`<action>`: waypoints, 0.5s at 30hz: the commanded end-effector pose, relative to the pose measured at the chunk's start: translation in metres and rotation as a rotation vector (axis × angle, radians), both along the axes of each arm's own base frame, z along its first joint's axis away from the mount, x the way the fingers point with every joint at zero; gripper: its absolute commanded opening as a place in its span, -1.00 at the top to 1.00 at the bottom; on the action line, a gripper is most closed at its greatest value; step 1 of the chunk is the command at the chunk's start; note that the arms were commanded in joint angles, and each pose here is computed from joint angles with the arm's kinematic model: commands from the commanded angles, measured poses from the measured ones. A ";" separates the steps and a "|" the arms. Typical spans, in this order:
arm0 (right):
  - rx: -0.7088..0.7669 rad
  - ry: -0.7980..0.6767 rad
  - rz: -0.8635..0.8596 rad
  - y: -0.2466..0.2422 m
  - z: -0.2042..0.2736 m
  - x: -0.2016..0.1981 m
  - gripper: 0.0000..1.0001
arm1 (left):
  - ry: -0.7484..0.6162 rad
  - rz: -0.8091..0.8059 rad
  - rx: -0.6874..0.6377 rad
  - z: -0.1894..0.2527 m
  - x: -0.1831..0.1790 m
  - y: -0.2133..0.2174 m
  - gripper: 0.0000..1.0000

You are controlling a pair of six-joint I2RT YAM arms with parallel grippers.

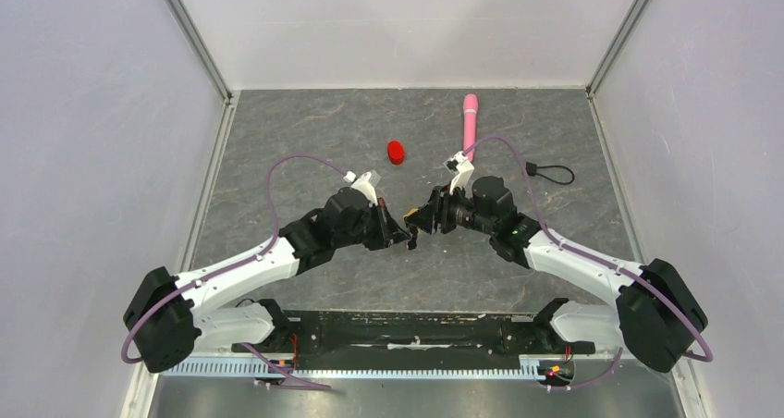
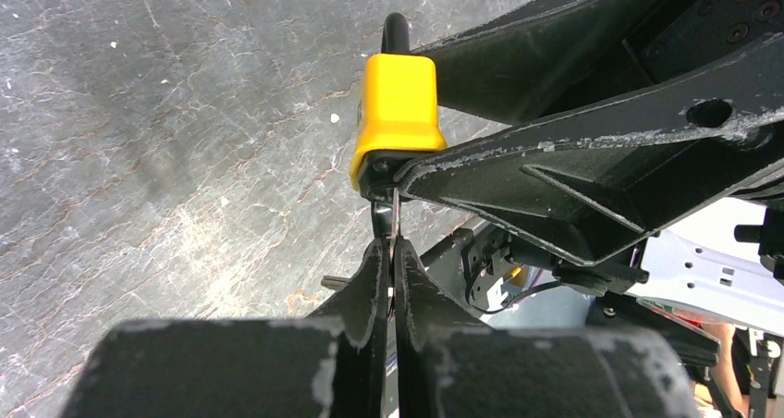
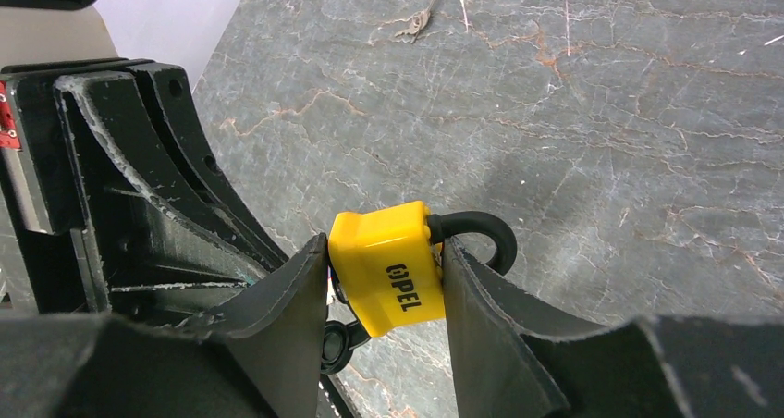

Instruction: Unlock with the key

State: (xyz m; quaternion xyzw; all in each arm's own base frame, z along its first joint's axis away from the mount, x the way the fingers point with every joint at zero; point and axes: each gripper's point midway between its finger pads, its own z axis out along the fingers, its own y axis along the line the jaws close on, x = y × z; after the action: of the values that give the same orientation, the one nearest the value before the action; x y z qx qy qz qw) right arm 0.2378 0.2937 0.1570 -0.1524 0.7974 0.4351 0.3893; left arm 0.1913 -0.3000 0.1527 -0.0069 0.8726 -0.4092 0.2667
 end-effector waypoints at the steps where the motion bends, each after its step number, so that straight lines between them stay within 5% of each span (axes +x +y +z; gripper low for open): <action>1: 0.130 -0.091 0.101 0.014 0.044 -0.010 1.00 | -0.071 -0.051 -0.047 0.026 0.004 -0.009 0.95; 15: 0.124 -0.108 0.137 0.015 0.044 -0.014 1.00 | -0.097 -0.018 -0.016 0.042 0.020 0.007 0.95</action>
State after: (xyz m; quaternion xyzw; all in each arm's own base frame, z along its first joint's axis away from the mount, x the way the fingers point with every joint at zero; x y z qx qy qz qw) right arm 0.2345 0.2961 0.1655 -0.1693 0.7830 0.4527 0.3915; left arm 0.1900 -0.2943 0.1614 0.0144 0.8792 -0.4046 0.2511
